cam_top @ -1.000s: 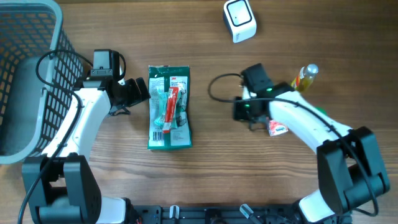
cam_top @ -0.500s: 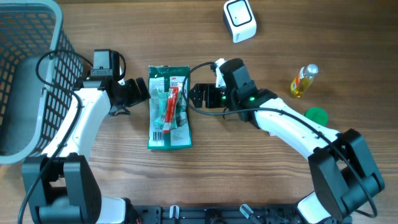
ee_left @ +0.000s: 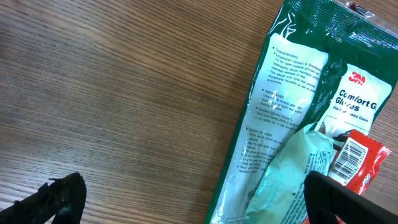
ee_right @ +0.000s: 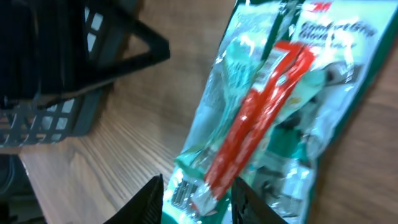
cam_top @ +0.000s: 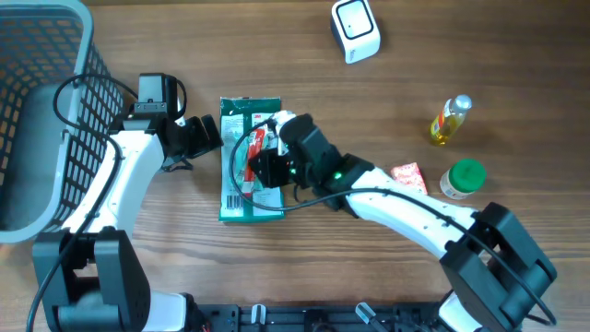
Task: Scan the item barcode
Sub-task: 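Move right gripper to the red tube on the gloves pack, then close right gripper on the red tube, then lift the red tube and pull it right off the gloves pack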
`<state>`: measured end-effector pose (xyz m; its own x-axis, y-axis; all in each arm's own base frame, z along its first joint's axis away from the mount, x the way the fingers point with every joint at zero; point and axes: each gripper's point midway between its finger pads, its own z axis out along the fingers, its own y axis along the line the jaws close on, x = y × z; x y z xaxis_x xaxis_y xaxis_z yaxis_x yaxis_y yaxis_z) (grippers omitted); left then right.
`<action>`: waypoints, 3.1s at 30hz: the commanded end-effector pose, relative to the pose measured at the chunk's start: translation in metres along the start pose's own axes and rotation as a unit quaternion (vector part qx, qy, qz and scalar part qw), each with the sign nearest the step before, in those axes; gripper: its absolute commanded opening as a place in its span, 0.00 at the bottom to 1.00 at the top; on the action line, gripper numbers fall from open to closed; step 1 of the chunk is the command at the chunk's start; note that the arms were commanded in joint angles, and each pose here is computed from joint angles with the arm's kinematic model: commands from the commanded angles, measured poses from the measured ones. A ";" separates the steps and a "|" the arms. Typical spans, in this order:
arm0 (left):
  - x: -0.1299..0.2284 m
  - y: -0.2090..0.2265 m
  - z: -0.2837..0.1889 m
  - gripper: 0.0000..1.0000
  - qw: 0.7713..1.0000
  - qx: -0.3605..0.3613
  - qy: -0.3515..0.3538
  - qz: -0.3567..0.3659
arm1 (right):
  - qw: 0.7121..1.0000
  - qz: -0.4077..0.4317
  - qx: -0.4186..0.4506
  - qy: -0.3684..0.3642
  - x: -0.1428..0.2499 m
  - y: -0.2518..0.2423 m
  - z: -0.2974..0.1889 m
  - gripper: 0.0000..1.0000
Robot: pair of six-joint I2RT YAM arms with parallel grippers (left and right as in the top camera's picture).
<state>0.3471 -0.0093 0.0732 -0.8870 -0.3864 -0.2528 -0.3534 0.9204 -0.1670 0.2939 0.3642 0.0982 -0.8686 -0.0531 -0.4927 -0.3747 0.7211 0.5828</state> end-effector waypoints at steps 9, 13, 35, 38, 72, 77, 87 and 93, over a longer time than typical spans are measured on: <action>0.001 0.002 0.003 1.00 1.000 -0.005 0.004 0.003 | 0.994 0.088 0.019 0.057 0.039 -0.020 0.037 0.36; 0.001 0.002 0.003 1.00 1.000 -0.005 0.004 0.003 | 0.994 0.085 0.017 0.063 0.043 -0.017 0.038 0.36; 0.001 0.002 0.003 1.00 1.000 -0.005 0.004 0.003 | 0.993 0.081 0.007 0.089 0.060 -0.015 0.048 0.04; 0.001 0.002 0.003 1.00 1.000 -0.005 0.004 0.003 | 0.988 0.081 -0.048 0.126 0.063 -0.002 0.040 0.04; 0.001 0.002 0.003 1.00 1.000 -0.005 0.004 0.003 | 0.894 -0.232 -0.325 0.204 0.090 -0.004 -0.147 0.04; 0.001 0.002 0.003 1.00 1.000 -0.005 0.004 0.003 | 0.878 -0.261 -0.346 0.202 0.099 0.001 -0.158 0.04; 0.001 0.002 0.003 1.00 1.000 -0.005 0.004 0.003 | 0.874 -0.270 -0.350 0.202 0.101 0.001 -0.160 0.04; 0.001 0.002 0.003 1.00 1.000 -0.005 0.004 0.003 | 0.874 -0.272 -0.348 0.202 0.101 0.001 -0.160 0.04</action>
<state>0.3471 -0.0093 0.0732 -0.8870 -0.3864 -0.2528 -0.3534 0.9204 -0.1670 0.1547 0.2467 0.1414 -0.5113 -0.6279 -0.5868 -0.7347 -0.0348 0.6775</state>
